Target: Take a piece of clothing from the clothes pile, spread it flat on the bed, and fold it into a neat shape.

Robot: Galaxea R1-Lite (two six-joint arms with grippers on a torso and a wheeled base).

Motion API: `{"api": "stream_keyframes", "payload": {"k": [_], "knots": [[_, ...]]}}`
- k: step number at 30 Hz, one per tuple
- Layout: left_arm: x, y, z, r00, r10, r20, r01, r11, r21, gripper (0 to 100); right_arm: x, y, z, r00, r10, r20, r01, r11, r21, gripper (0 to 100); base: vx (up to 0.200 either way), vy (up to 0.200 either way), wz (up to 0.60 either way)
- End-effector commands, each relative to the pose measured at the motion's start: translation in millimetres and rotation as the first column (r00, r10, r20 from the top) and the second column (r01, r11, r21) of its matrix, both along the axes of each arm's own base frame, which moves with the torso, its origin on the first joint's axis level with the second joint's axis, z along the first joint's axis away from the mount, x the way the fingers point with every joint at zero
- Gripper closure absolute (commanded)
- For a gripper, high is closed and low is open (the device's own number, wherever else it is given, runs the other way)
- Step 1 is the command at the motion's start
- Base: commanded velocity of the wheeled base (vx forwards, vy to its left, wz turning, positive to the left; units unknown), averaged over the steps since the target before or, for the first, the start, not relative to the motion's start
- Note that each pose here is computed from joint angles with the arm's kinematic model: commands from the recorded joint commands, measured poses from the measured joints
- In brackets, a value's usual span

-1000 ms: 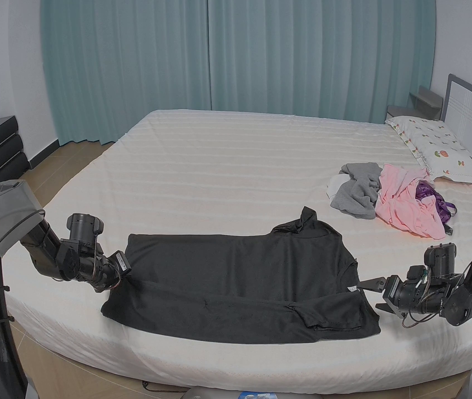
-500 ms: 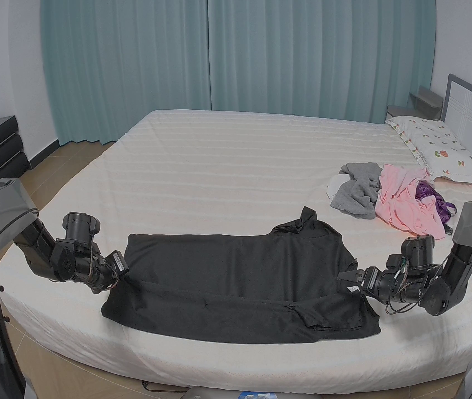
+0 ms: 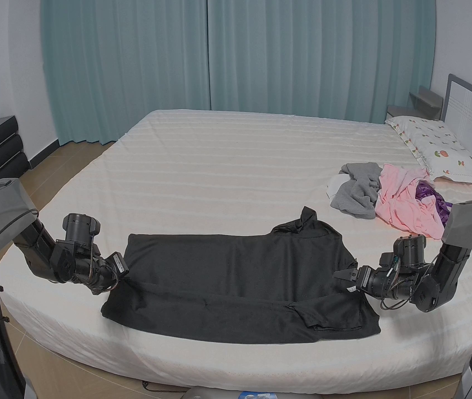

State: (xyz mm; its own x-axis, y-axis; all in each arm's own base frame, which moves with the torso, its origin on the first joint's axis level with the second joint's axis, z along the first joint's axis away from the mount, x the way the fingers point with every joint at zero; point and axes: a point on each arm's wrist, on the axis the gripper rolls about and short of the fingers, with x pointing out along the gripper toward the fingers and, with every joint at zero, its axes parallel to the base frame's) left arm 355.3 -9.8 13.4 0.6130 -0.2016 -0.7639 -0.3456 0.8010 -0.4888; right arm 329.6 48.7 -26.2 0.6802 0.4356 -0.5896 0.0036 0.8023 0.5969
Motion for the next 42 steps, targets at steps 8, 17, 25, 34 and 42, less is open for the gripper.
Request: {"api": "stream_keyframes", "payload": {"k": [8, 17, 25, 34, 42], "knots": [[0, 0, 1, 1.0, 0.0, 0.001, 0.0, 1.0, 0.0, 100, -6, -4, -16, 0.999, 0.029, -0.031, -0.03, 0.998, -0.047, 100, 0.0, 0.0, 0.0], [-2, 1, 5, 1.0, 0.002, 0.009, -0.002, 1.0, 0.002, 100, -13, -7, -18, 0.998, 0.053, -0.037, -0.056, 0.995, -0.086, 100, 0.0, 0.0, 0.0], [-13, 2, 15, 1.0, 0.001, 0.022, -0.001, 1.0, 0.004, 100, -21, -13, 4, 1.0, 0.024, 0.008, -0.023, 0.997, -0.079, 100, 0.0, 0.0, 0.0], [-31, 11, 27, 0.999, 0.029, 0.025, -0.029, 1.0, 0.005, 100, -47, -21, 33, 0.999, 0.011, 0.039, -0.009, 0.998, -0.066, 100, 0.0, 0.0, 0.0], [-53, 13, 39, 0.999, 0.035, 0.033, -0.035, 0.999, 0.005, 100, -71, -24, 53, 0.997, 0.033, 0.063, -0.03, 0.999, -0.042, 100, 0.0, 0.0, 0.0]]}}
